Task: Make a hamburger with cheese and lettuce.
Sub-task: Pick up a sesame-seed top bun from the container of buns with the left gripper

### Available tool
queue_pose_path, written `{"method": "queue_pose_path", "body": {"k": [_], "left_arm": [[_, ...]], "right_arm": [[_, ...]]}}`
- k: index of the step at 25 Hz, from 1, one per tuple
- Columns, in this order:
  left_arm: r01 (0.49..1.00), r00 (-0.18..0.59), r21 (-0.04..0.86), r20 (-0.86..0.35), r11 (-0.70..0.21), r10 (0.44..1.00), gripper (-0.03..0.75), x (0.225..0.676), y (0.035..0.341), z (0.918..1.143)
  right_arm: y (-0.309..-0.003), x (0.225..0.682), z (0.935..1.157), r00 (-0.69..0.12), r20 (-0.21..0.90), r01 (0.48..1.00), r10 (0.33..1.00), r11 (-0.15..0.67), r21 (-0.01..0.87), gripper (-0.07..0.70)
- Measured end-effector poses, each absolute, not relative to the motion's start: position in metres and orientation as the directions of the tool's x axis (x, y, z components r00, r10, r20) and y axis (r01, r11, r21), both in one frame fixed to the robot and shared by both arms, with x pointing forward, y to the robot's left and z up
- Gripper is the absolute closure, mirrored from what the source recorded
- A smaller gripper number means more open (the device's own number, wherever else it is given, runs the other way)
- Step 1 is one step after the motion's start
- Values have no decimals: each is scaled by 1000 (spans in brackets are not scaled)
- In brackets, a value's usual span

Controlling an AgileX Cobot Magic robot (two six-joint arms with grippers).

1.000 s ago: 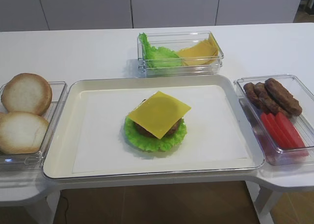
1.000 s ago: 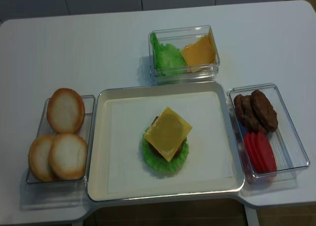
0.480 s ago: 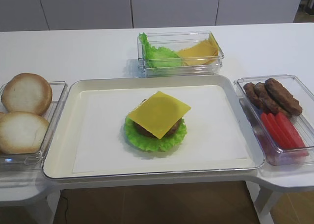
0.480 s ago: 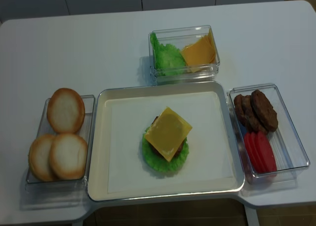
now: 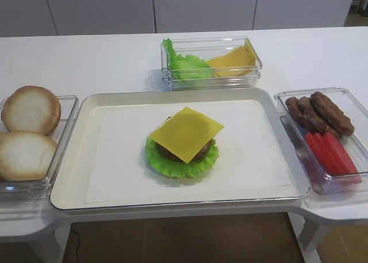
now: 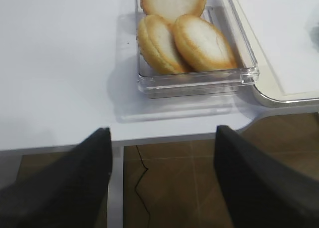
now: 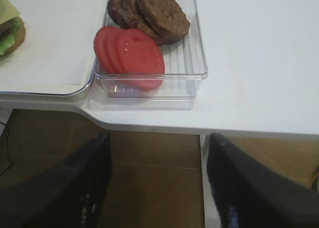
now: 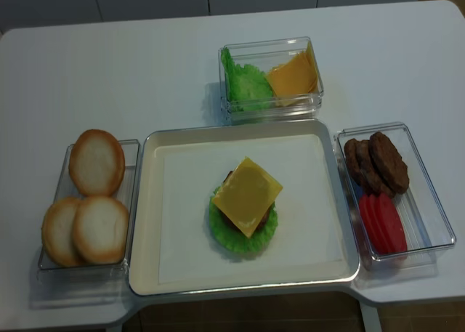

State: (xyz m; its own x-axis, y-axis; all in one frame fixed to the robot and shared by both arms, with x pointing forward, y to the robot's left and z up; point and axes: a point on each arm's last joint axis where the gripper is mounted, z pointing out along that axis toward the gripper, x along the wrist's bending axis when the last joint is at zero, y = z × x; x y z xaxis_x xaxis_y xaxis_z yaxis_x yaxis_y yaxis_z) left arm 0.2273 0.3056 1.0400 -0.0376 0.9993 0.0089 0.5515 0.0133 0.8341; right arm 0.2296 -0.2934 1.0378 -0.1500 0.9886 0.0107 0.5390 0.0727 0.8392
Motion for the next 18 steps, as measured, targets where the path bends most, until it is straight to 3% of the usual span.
{"method": "queue_pose_path", "body": {"k": [4,10,14,18], "left_arm": [[546,-42,838,2,21,999,246,228,306,1041],[496,-86,861,-77,110,993,246,224,306,1052],[559,-121,814,-111,160,986,246,237,305,1056],[623,-213,740,-150,253,965,246,259,308,1060]], "right_arm": [[-293,230,1038,-150,11,539,989,73,839,178],[-293,230,1038,-150,11,539,989,73,839,215],[-293,230,1038,-150,11,539,989,73,839,230],[-293,230,1038,-150,11,539,989,73,839,233]]}}
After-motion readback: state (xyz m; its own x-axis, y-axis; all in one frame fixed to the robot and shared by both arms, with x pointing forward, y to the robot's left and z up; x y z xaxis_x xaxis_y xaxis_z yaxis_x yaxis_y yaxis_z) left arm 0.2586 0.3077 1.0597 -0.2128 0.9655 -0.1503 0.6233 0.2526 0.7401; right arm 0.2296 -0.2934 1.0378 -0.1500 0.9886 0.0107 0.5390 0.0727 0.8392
